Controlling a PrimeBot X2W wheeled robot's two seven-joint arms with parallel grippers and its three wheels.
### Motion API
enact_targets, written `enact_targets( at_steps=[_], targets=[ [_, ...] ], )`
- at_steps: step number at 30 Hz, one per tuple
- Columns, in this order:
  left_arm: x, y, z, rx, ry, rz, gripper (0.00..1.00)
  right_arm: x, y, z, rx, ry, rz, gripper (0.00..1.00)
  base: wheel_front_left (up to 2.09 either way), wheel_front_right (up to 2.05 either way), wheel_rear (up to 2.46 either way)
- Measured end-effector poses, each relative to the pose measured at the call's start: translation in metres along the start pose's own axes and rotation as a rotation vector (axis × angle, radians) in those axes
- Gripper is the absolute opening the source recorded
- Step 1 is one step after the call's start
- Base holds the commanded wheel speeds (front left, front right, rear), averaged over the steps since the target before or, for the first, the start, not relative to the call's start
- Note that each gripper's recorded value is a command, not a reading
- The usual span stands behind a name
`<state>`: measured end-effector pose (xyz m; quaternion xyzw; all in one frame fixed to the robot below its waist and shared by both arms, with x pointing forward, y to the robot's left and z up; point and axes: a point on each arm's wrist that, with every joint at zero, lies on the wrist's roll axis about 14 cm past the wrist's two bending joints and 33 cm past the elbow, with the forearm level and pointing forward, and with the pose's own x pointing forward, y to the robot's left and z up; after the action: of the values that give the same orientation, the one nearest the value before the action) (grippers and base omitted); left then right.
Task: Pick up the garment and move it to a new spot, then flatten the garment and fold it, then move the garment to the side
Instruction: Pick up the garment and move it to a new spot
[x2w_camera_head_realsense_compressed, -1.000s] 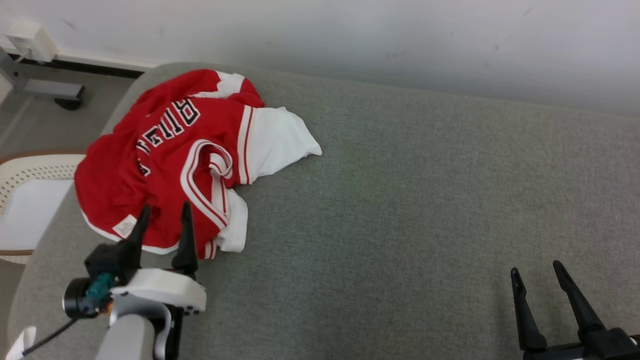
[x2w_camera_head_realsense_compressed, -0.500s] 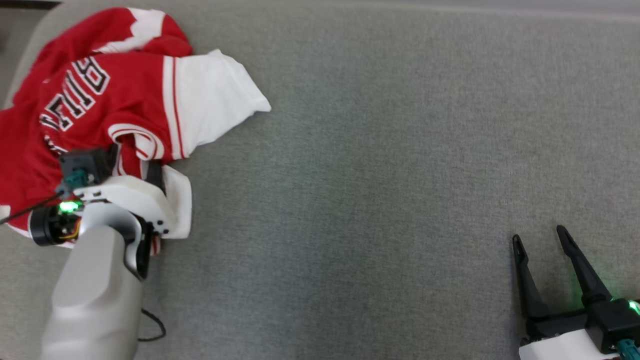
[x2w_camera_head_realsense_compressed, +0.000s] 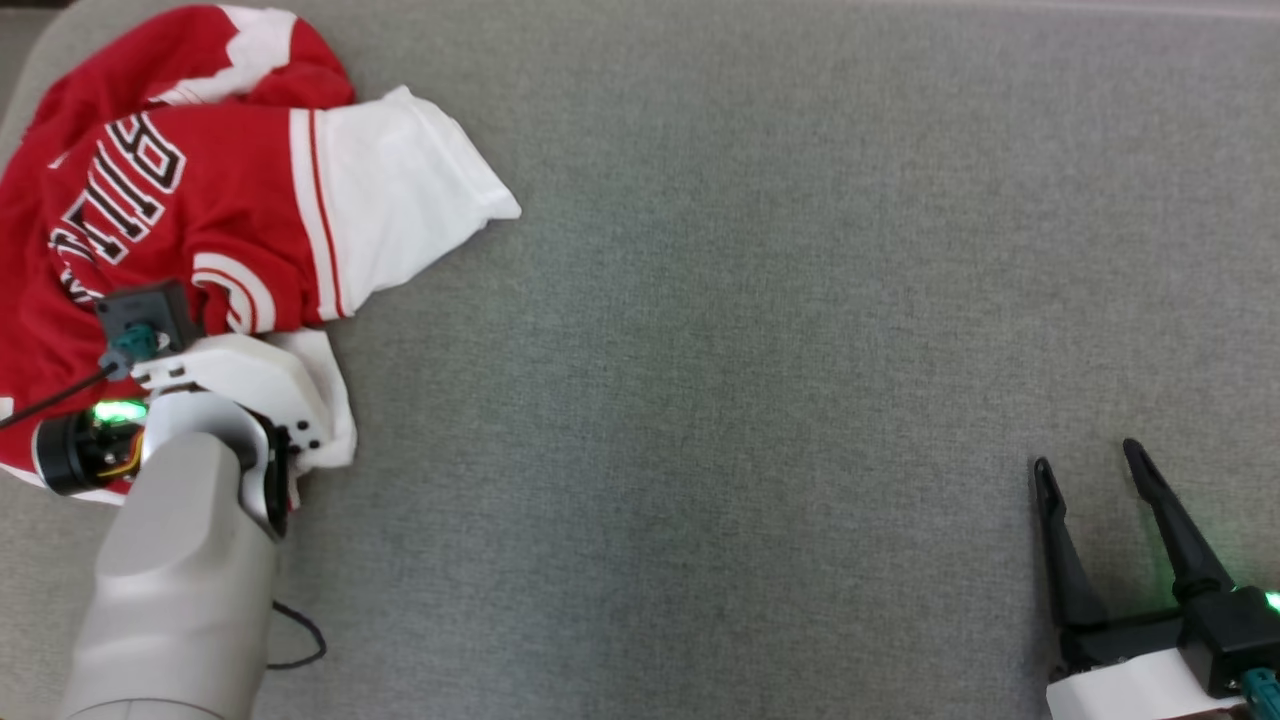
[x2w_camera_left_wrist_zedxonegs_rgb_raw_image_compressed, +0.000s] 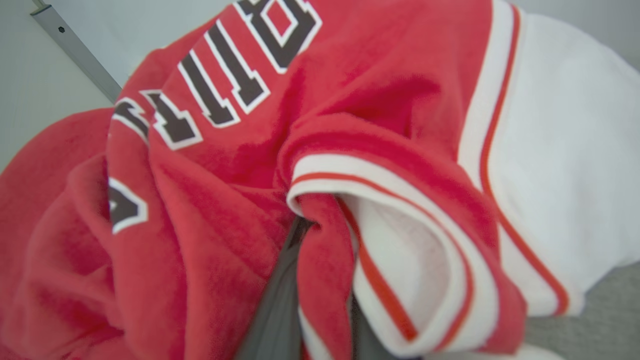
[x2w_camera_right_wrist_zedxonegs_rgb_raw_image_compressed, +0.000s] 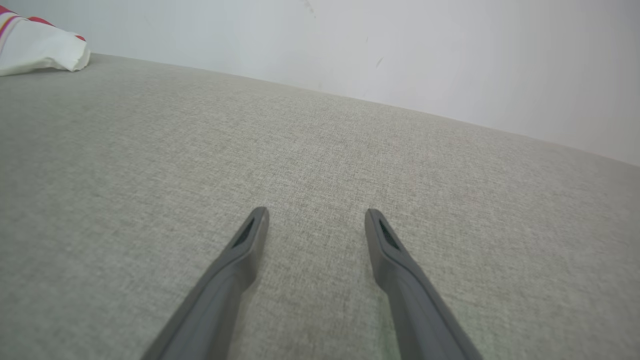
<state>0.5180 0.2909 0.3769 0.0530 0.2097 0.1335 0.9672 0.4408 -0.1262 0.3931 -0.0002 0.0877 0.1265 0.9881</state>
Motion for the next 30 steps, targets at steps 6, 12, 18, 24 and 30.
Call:
enact_targets(
  at_steps=[6, 12, 18, 24, 30],
  targets=[
    [-0.015, 0.017, 0.043, -0.003, -0.119, 0.021, 0.0, -0.014, 0.009, 0.013, 0.009, -0.022, 0.006, 1.0, 0.0, 0.0, 0.0],
    [-0.038, 0.038, 0.117, -0.01, -0.313, 0.027, 0.0, -0.031, 0.016, 0.033, 0.007, -0.066, 0.009, 1.0, 0.0, 0.0, 0.0],
    [-0.071, 0.047, 0.191, -0.008, -0.502, 0.005, 0.0, -0.053, 0.018, 0.046, 0.016, -0.095, -0.004, 1.0, 0.0, 0.0, 0.0],
    [-0.111, 0.036, 0.259, -0.003, -0.672, -0.058, 0.0, -0.077, 0.013, 0.053, 0.039, -0.12, -0.039, 1.0, 0.0, 0.0, 0.0],
    [-0.153, -0.009, 0.306, -0.011, -0.8, -0.202, 0.0, -0.099, -0.001, 0.056, 0.048, -0.136, -0.096, 1.0, 0.0, 0.0, 0.0]
  ],
)
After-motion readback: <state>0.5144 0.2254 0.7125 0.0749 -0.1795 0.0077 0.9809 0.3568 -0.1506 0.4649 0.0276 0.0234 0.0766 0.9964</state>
